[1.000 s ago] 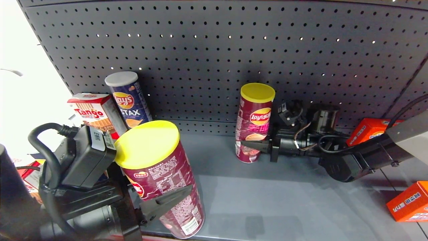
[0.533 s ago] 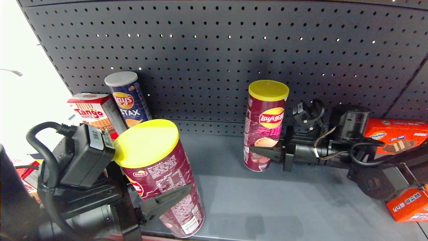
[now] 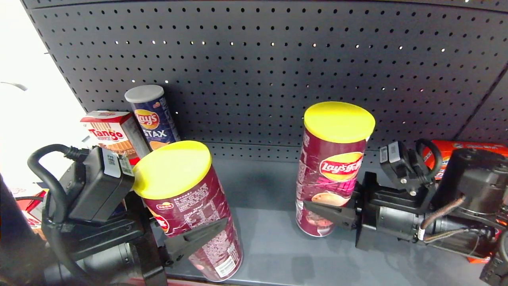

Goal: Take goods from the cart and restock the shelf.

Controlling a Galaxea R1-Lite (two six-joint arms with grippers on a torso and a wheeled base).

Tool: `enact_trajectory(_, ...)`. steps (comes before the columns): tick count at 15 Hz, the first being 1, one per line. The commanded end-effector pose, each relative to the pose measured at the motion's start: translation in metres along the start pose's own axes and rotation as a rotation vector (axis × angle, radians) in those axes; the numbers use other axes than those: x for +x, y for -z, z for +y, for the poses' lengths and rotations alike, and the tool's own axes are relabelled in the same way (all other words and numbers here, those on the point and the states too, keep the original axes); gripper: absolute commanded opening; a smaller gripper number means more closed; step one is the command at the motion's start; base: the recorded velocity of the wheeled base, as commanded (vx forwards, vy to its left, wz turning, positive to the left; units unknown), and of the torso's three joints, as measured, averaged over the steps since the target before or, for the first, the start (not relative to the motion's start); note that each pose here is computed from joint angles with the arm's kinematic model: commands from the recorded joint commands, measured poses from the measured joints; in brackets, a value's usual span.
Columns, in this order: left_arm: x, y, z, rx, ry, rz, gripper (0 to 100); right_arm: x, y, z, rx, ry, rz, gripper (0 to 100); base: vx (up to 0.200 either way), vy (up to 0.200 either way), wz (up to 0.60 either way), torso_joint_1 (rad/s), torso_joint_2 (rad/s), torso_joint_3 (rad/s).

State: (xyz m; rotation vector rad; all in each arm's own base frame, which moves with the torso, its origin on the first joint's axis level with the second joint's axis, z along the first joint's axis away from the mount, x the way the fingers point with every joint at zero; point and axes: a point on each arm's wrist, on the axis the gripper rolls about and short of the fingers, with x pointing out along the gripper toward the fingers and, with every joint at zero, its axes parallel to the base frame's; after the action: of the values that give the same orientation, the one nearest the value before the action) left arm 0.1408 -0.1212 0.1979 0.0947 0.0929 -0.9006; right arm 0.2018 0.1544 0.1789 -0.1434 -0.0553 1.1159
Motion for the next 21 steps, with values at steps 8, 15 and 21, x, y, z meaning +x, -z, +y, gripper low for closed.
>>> enact_trajectory(8,0.0,0.0,0.0,0.001,-0.005,0.003,0,-0.02,0.049,0.023,0.031,-0.001,0.052,0,0.0,0.0,0.0,0.0,0.0,0.0)
enact_trajectory(15,0.0,0.001,0.0,-0.003,-0.009,0.004,0,-0.008,0.056,0.019,0.038,-0.007,0.059,0,0.0,0.0,0.0,0.0,0.0,0.0)
enact_trajectory(21,-0.005,0.004,-0.001,-0.004,-0.009,0.009,0,-0.007,0.06,0.018,0.037,-0.004,0.07,0,0.0,0.0,0.0,0.0,0.0,0.0)
